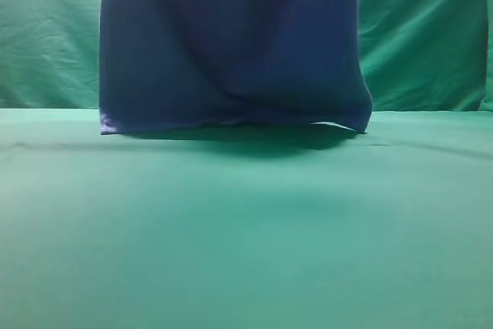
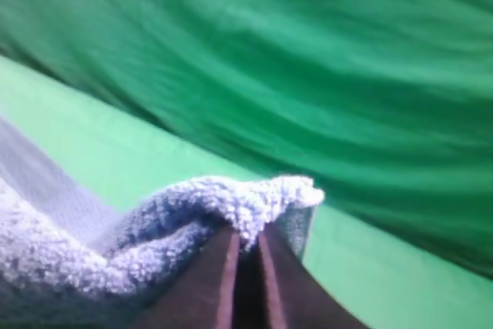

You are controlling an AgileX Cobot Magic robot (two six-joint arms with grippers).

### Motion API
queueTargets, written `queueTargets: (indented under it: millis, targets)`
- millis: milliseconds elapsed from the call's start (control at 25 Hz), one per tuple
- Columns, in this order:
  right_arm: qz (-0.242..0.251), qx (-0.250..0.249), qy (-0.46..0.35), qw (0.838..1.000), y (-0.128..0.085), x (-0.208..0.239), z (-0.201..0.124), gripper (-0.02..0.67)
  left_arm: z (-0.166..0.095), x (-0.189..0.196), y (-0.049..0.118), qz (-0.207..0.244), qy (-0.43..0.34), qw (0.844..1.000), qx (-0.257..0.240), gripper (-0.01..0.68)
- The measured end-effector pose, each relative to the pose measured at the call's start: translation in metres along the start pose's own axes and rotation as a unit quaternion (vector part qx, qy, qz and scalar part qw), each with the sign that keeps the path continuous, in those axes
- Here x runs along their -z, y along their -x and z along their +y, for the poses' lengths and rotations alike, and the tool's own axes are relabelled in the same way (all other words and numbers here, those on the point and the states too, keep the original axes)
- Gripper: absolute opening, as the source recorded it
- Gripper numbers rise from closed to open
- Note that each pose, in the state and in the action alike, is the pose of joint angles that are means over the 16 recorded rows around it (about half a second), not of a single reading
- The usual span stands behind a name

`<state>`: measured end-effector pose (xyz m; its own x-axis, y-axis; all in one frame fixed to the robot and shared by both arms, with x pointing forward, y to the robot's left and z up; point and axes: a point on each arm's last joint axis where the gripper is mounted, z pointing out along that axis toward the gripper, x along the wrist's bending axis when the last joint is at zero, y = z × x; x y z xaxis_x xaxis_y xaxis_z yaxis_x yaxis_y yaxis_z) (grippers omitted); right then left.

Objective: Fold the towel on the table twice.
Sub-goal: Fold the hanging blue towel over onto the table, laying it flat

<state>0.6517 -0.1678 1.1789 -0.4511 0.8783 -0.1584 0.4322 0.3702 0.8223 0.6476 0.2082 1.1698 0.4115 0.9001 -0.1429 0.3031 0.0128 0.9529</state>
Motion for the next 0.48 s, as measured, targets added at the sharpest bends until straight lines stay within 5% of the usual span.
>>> queueTargets:
  millis: [480]
  targets:
    - [0.0, -0.04, -0.084, 0.996, -0.009, 0.039, -0.046, 0.0, -0.02, 0.031, 0.0, 0.053, -0.151, 0.987, 0.027, 0.0]
